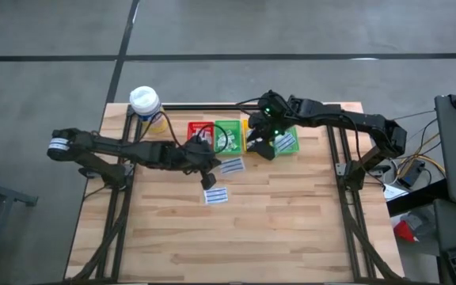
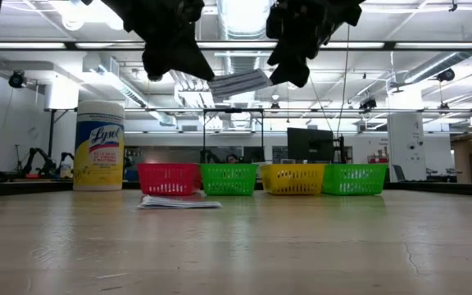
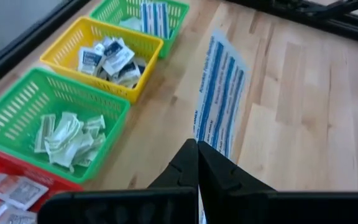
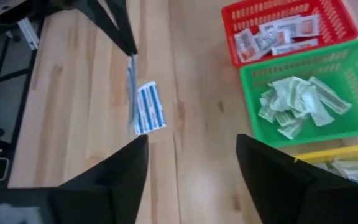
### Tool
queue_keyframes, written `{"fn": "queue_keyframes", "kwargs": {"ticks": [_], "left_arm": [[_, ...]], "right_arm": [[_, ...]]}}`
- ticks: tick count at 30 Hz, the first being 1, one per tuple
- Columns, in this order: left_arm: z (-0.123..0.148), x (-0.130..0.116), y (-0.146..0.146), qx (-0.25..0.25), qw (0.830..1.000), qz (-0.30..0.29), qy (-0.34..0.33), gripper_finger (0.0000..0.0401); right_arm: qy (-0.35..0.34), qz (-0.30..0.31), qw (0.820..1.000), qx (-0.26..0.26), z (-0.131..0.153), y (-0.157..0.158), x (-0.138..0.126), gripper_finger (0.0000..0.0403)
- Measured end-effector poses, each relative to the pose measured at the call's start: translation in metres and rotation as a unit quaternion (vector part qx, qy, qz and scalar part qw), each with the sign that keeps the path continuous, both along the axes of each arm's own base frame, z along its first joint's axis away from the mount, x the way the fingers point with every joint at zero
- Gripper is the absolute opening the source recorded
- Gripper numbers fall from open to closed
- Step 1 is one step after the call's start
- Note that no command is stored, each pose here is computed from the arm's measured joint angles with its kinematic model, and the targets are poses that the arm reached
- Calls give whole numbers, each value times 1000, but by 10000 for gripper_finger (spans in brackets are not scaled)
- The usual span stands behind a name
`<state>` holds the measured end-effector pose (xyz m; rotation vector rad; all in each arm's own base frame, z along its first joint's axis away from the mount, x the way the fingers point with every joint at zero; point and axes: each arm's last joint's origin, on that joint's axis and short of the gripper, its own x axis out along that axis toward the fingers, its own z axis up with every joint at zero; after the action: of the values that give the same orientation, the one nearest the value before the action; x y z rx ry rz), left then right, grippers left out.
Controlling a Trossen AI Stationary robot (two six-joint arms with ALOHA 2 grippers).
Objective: Pick & Place First Aid Supplies
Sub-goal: Put the blue fingertip bandage into the right green bin
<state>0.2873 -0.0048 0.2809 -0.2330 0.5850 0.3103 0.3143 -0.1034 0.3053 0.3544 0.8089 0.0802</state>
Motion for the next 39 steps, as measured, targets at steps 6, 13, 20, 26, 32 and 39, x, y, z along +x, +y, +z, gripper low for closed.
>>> {"fn": "queue_keyframes", "kwargs": {"ticks": [6,13,20,26,32,39], "left_arm": [[7,2,0,10,1000,-3,-10,0],[10,2,0,13,1000,-4,-13,0],[9,2,0,15,1000,-2,-13,0],[5,-1,1,21,1000,5,14,0],[6,0,1,21,1000,7,5,0],[9,2,2,24,1000,6,-12,0]], "right_arm": [[2,1,1000,10,-1,7,4,281],[3,3,1000,13,-6,9,9,299],[2,3,1000,19,-5,11,10,291],[4,4,1000,21,-5,12,10,283],[1,17,999,38,-6,14,11,276],[7,20,999,48,-15,12,18,276]]}}
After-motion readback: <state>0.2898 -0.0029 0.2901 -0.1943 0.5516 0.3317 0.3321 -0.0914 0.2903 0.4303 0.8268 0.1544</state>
